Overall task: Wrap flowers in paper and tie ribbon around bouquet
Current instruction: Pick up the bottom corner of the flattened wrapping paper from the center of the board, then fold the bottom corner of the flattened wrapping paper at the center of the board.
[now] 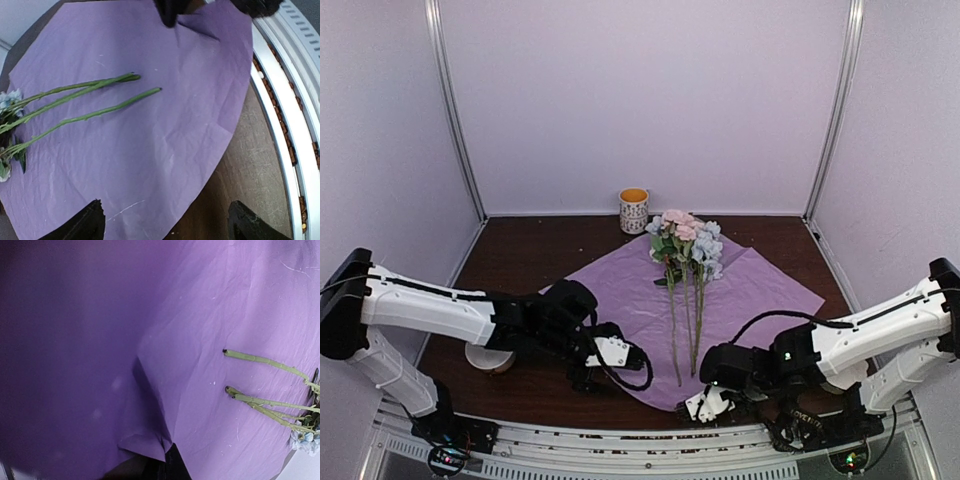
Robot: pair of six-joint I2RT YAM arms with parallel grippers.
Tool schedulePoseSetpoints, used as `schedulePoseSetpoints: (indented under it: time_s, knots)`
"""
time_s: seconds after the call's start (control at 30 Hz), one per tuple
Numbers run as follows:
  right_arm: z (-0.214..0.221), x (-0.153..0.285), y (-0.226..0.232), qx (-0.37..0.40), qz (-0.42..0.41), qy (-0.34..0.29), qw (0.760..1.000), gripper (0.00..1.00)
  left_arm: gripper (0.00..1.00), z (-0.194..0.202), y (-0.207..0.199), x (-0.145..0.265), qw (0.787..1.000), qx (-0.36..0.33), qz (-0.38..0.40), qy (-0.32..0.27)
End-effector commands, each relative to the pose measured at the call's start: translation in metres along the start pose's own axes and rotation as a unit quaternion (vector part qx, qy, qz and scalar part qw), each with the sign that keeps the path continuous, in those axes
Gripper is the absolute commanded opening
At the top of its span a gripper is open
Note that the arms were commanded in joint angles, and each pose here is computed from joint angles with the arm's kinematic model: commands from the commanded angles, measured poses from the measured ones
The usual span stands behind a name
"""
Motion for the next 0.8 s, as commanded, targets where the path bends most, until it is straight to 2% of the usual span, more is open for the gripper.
schedulePoseSetpoints:
  time_s: [0.0, 0.07, 0.3, 0.5, 0.67, 0.73, 0.77]
  knots:
    - [-0.003, 0.010, -0.006, -0.034, -0.010, -0.028, 0.999, 0.00, 0.88, -0.004, -0.004, -0.022, 0.995, -0.098, 0.015, 0.029]
    - [0.000, 0.013, -0.011, -0.052, -0.012, -0.029, 0.998, 0.00, 0.88, -0.002, -0.004, -0.029, 0.994, -0.099, 0.028, 0.046]
    - [0.005, 0.013, -0.021, -0.085, -0.023, -0.041, 0.995, 0.00, 0.88, -0.005, -0.021, -0.047, 0.992, -0.106, 0.060, 0.037]
    - [0.010, 0.008, -0.029, -0.109, -0.026, -0.033, 0.993, 0.00, 0.75, -0.008, -0.020, -0.061, 0.996, -0.070, 0.060, 0.019]
    - [0.014, 0.011, -0.034, -0.137, -0.033, -0.031, 0.990, 0.00, 0.73, -0.015, -0.024, -0.065, 0.995, -0.062, 0.078, 0.004]
    - [0.016, 0.011, -0.035, -0.147, -0.036, -0.036, 0.988, 0.00, 0.67, -0.018, -0.023, -0.068, 0.995, -0.054, 0.078, -0.002]
    - [0.016, 0.012, -0.036, -0.151, -0.036, -0.039, 0.987, 0.00, 0.61, -0.019, -0.022, -0.068, 0.996, -0.050, 0.076, -0.003]
Point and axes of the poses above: each gripper's point midway between its finger pads, its own x axis back along the fingers, its own y axis along the line the jaws close on, z = x × y, the point moved 1 cm from there along x, back along the fingers, and after that the axes turned 9 degrees about x, right-handed, at the moved point
